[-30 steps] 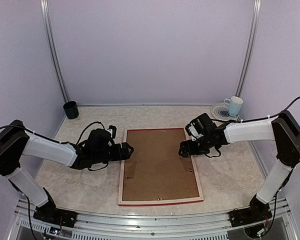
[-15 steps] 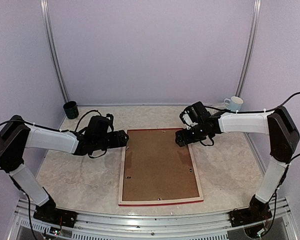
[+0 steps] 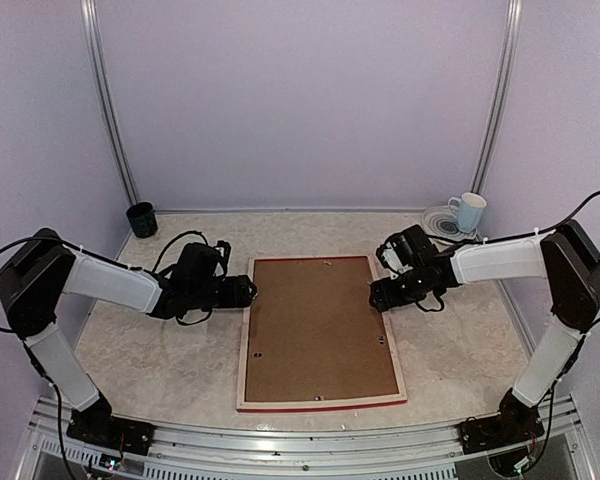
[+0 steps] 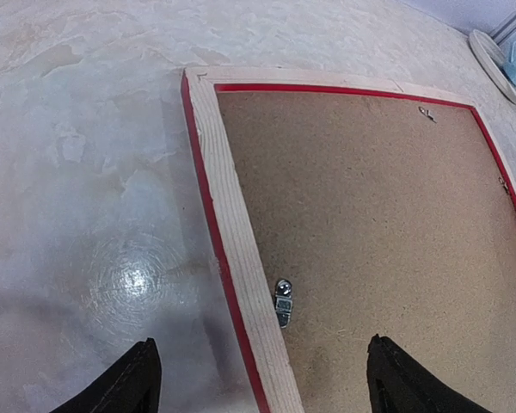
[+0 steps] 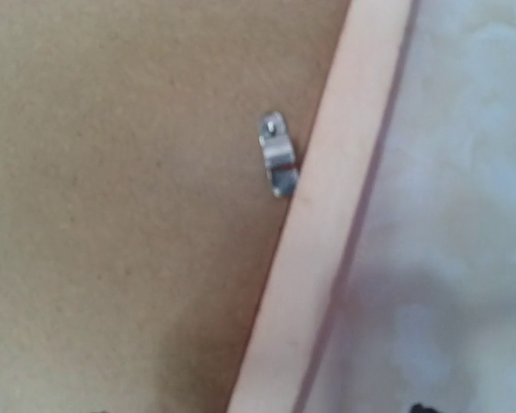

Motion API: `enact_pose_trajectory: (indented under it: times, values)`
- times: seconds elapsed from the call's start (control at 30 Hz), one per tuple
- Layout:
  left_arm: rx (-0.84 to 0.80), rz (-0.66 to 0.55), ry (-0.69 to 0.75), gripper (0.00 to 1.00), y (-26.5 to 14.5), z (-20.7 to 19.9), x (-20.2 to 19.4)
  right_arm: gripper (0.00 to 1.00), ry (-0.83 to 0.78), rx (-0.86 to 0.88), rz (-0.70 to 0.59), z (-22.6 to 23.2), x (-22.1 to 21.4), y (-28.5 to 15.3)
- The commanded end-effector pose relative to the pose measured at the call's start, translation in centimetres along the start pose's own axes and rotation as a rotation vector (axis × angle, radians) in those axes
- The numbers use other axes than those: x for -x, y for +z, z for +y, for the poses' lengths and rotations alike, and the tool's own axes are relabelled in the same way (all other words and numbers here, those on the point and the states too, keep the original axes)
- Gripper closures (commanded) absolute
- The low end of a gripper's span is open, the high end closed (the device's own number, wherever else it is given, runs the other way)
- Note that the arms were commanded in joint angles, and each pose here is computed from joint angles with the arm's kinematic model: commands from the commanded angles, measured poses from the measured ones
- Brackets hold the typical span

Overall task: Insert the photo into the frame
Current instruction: Press the fastener onto the backboard.

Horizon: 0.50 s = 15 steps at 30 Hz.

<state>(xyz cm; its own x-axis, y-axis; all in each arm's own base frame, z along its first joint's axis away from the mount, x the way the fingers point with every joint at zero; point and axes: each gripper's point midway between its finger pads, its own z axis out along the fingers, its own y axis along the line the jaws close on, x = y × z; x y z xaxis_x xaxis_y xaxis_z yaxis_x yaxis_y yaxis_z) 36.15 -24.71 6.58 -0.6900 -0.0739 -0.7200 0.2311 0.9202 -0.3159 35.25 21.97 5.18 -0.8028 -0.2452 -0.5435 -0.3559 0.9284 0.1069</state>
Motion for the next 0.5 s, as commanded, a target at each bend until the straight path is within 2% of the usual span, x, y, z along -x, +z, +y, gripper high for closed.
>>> enact_pose_trajectory:
  times: [0.0, 0.17, 0.3, 0.47]
  values:
    - [-0.020, 0.008, 0.010, 0.19, 1.1, 0.1, -0.3, 0.29, 0.040, 0.017, -0.062, -0.3, 0.4, -0.3]
    - [0.000, 0.031, 0.013, 0.20, 1.8, 0.7, -0.9, 0.43, 0.054, 0.024, -0.060, -0.6, -0.7, 0.5]
    - [0.009, 0.031, 0.010, 0.20, 2.0, 1.0, -0.9, 0.46, 0.060, 0.062, -0.069, 0.0, -0.7, 0.5]
    - [0.010, 0.022, 0.010, 0.21, 1.8, 1.0, -0.8, 0.61, 0.071, 0.089, -0.059, 0.5, -1.0, 0.9]
